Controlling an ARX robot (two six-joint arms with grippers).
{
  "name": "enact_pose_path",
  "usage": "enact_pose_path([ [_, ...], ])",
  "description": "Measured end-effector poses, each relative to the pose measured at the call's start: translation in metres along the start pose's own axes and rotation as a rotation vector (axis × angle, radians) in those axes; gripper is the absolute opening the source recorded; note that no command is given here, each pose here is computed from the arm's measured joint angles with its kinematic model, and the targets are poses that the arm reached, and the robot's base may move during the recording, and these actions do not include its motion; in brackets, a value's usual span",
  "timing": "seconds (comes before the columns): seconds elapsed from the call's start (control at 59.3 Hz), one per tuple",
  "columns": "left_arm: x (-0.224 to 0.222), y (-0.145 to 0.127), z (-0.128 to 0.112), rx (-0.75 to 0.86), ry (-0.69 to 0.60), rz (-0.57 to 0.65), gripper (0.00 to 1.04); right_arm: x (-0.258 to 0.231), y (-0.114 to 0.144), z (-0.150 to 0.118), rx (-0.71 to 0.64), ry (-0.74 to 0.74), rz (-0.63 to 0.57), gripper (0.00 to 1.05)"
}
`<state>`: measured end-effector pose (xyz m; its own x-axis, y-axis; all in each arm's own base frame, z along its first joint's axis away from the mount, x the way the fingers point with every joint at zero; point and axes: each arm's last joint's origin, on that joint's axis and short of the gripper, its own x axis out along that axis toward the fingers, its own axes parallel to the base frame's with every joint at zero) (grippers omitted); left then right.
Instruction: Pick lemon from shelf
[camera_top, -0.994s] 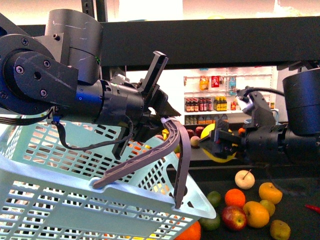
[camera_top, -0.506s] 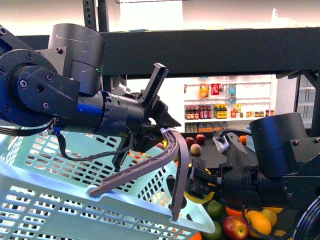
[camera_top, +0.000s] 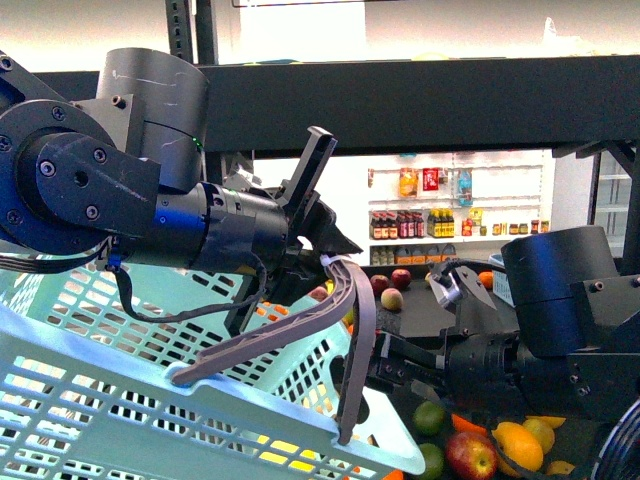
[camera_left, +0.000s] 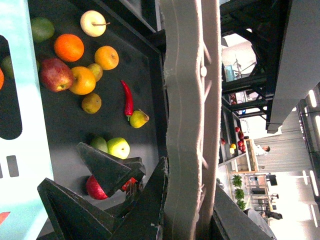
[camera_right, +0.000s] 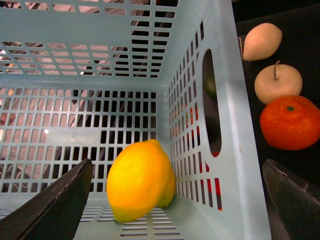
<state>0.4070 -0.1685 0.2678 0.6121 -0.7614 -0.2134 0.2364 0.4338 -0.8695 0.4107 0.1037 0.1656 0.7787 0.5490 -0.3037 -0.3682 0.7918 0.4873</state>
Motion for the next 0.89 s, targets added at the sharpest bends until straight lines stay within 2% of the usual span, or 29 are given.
enact_pose_path([
  [0.118, 0.0, 0.0, 0.0, 0.001, -0.007, 0.005, 0.11, -0.017, -0.007, 0.008, -0.056, -0.03, -0.08, 1.02],
  [0.287, 0.0, 0.0, 0.0, -0.005, 0.001, 0.0, 0.11, -0.074, -0.034, 0.033, -0.169, -0.136, -0.338, 1.02],
  [0.388, 0.0, 0.0, 0.0, -0.006, -0.002, 0.001, 0.11, -0.122, -0.039, 0.036, -0.23, -0.191, -0.473, 1.02],
  [0.556, 0.0, 0.0, 0.0, -0.006, -0.003, 0.002, 0.11, -0.195, -0.02, 0.019, -0.323, -0.253, -0.584, 1.02],
  [0.657, 0.0, 0.0, 0.0, -0.006, -0.004, 0.003, 0.11, -0.245, -0.004, -0.01, -0.362, -0.271, -0.616, 1.02],
  [0.742, 0.0, 0.0, 0.0, -0.006, -0.003, 0.002, 0.11, -0.276, 0.007, -0.033, -0.396, -0.376, -0.543, 0.89],
  [0.893, 0.0, 0.0, 0.0, -0.007, -0.002, 0.002, 0.11, -0.306, 0.024, -0.078, -0.394, -0.379, -0.516, 0.63],
])
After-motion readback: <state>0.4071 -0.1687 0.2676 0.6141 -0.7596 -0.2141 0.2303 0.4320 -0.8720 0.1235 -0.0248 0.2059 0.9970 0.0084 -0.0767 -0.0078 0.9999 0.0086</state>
